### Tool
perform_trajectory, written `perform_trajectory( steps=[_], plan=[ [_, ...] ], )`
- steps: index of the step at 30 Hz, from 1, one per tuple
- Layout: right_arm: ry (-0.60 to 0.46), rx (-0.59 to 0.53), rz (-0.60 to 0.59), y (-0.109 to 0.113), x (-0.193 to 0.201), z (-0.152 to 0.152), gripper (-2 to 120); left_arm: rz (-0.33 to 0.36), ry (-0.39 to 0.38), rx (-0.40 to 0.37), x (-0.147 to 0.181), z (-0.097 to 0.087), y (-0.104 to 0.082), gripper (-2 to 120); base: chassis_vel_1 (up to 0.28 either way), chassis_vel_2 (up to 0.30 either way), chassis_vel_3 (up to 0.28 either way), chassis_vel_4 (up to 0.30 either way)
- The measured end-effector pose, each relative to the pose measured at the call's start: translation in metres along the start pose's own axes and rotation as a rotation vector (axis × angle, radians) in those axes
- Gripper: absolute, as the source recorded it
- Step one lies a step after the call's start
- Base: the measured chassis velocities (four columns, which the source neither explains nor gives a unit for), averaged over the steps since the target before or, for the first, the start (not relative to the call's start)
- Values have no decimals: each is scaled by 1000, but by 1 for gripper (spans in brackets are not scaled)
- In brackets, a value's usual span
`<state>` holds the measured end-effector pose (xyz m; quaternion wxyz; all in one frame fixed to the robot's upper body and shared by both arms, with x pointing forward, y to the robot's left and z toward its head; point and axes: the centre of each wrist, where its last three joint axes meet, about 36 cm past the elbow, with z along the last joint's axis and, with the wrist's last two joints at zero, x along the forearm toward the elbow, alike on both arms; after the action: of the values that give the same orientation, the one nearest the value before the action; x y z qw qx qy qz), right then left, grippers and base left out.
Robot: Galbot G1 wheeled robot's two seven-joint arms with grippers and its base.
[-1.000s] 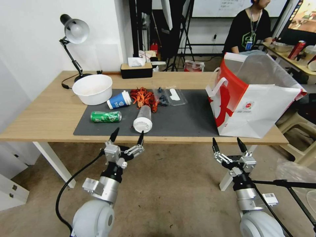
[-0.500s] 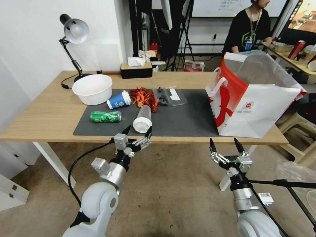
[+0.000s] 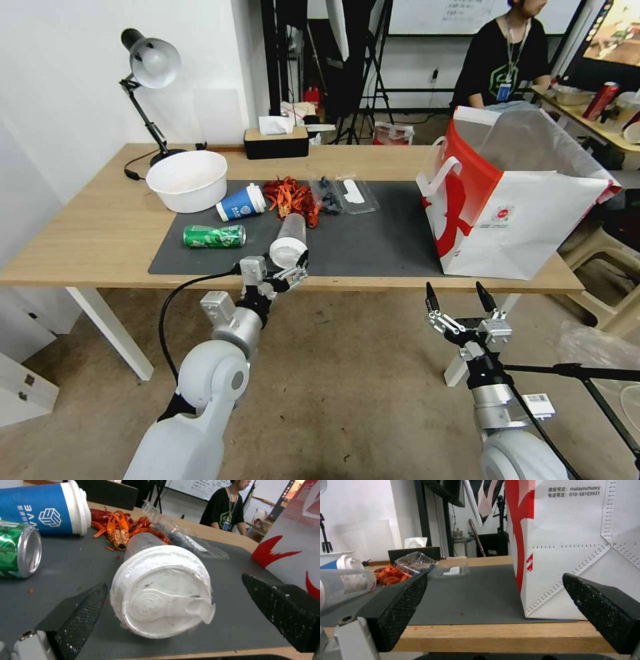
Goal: Pick up the trash from the table and place it into the takeout bag.
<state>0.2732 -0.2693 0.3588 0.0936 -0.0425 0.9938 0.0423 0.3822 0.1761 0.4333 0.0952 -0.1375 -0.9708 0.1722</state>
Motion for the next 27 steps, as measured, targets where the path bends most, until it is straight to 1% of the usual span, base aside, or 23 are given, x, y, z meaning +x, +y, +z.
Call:
perform_trajectory(
  steps=[5, 11, 17, 24, 27],
  plan=[
    [-2, 1, 1, 0, -1, 1, 100, -4, -1, -5, -7, -1, -1, 100, 0, 0, 0, 0],
    [-2, 6, 7, 1, 0, 1, 100, -13, 2, -3, -15, -1, -10, 100, 0, 0, 0, 0],
    [0, 9, 12, 0, 1, 2, 100, -32, 9, -5, -23, -1, -14, 100, 0, 0, 0, 0],
    [0, 14, 19, -2, 1, 2, 100, -46, 21, -29, -30, 1, -15, 100, 0, 0, 0, 0],
    [-3, 15, 17, 0, 0, 3, 100, -55, 39, -44, -33, 4, -15, 100, 0, 0, 0, 0]
  ],
)
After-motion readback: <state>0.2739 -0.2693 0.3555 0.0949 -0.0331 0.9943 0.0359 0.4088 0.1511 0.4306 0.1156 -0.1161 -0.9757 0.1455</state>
